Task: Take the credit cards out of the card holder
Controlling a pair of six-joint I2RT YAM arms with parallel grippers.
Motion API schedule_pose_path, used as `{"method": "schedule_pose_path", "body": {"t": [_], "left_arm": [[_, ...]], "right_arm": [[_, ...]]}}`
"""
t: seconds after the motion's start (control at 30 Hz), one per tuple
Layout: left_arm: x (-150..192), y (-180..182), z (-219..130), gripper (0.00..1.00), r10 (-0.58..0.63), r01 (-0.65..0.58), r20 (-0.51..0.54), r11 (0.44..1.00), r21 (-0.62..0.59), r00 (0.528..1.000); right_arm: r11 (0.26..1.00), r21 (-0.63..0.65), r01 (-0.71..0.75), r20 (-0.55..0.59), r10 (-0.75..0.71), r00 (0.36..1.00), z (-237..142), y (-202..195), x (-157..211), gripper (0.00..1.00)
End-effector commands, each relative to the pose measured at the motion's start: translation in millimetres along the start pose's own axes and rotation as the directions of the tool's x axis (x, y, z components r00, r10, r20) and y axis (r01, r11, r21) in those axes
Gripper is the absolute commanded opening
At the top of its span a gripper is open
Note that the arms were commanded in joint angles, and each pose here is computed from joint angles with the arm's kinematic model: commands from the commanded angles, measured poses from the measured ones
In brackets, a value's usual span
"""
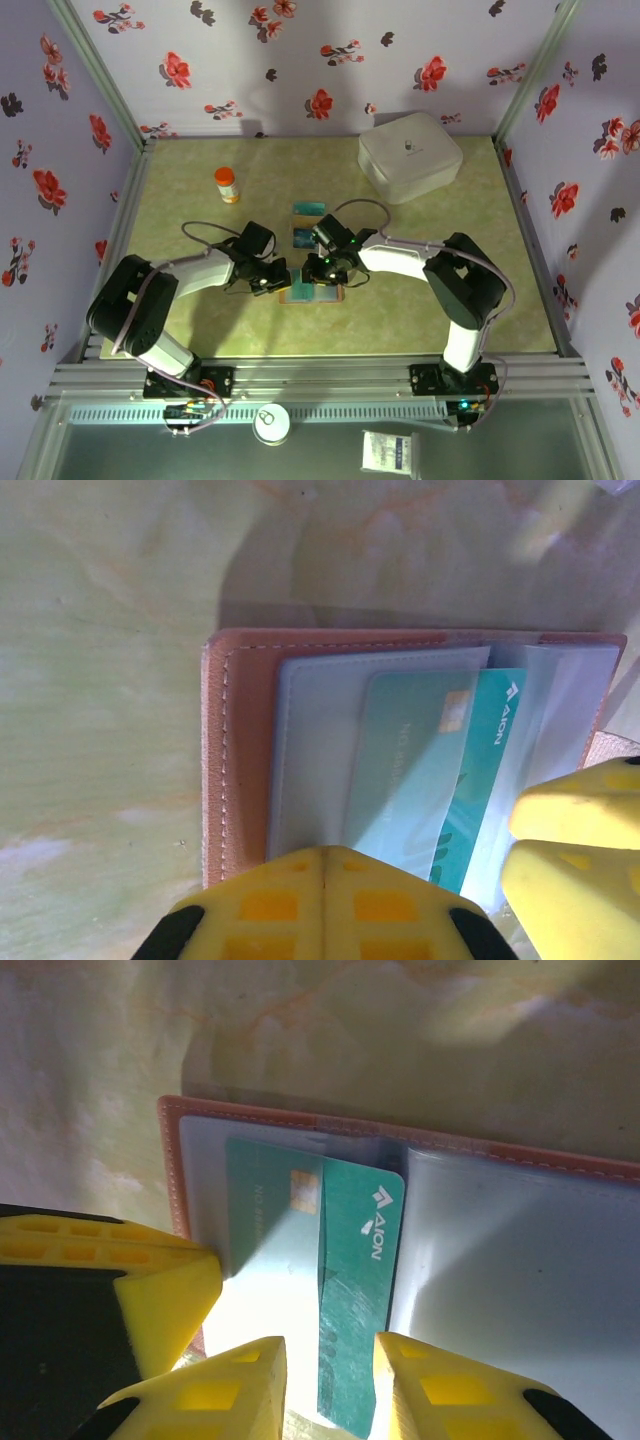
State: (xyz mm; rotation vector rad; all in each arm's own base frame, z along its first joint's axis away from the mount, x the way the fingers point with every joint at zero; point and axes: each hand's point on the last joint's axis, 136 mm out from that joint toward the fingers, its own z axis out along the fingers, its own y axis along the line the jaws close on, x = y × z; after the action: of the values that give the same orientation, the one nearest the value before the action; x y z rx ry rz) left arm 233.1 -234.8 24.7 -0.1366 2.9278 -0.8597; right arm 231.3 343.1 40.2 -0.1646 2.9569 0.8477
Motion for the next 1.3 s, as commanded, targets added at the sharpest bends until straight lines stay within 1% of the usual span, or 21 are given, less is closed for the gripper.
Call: {"method": "schedule_pose_path", "body": {"t": [0.0,0.23,0.53,0.67,1.03,1.13,1.27], "left_arm": [[2,6,1,0.0,0.024,-0.024,-0.01,0.999,-0.041,1.0],[3,10,3,0.0,0.018,-0.018,-0.015,0.998,-0.052,1.0],[4,9,4,0.0,0.018,-0.019,-0.021,0.998,-0.053,1.0],[3,9,4,0.0,0.019,-0.02,-0.021,0.998,-0.052,1.0],[3,8,3,0.0,0.021,-0.022,-0.021,0.998,-0.051,1.0],[4,9,3,0.0,0.019,-0.02,-0.022,0.998,-0.054,1.0],[4,9,2,0.0,0.02,-0.021,-0.023,0.998,-0.054,1.0]], "right_arm": [[1.0,0.008,0.012,-0.008,-0.012,1.0,6,-2,-3,0.29],[1.0,0.002,0.009,-0.018,-0.009,1.0,11,-3,-1,0.29],[0.996,-0.094,0.015,0.004,-0.014,1.0,6,13,-4,0.27],[0.995,-0.102,0.006,0.009,-0.005,1.0,6,12,-4,0.26],[0.993,-0.115,-0.002,0.035,0.006,0.999,0,8,-3,0.13],[0.994,-0.113,-0.002,0.043,0.007,0.999,-3,7,-4,0.1],[0.995,-0.097,-0.003,0.047,0.008,0.999,-7,1,-2,0.1]]}}
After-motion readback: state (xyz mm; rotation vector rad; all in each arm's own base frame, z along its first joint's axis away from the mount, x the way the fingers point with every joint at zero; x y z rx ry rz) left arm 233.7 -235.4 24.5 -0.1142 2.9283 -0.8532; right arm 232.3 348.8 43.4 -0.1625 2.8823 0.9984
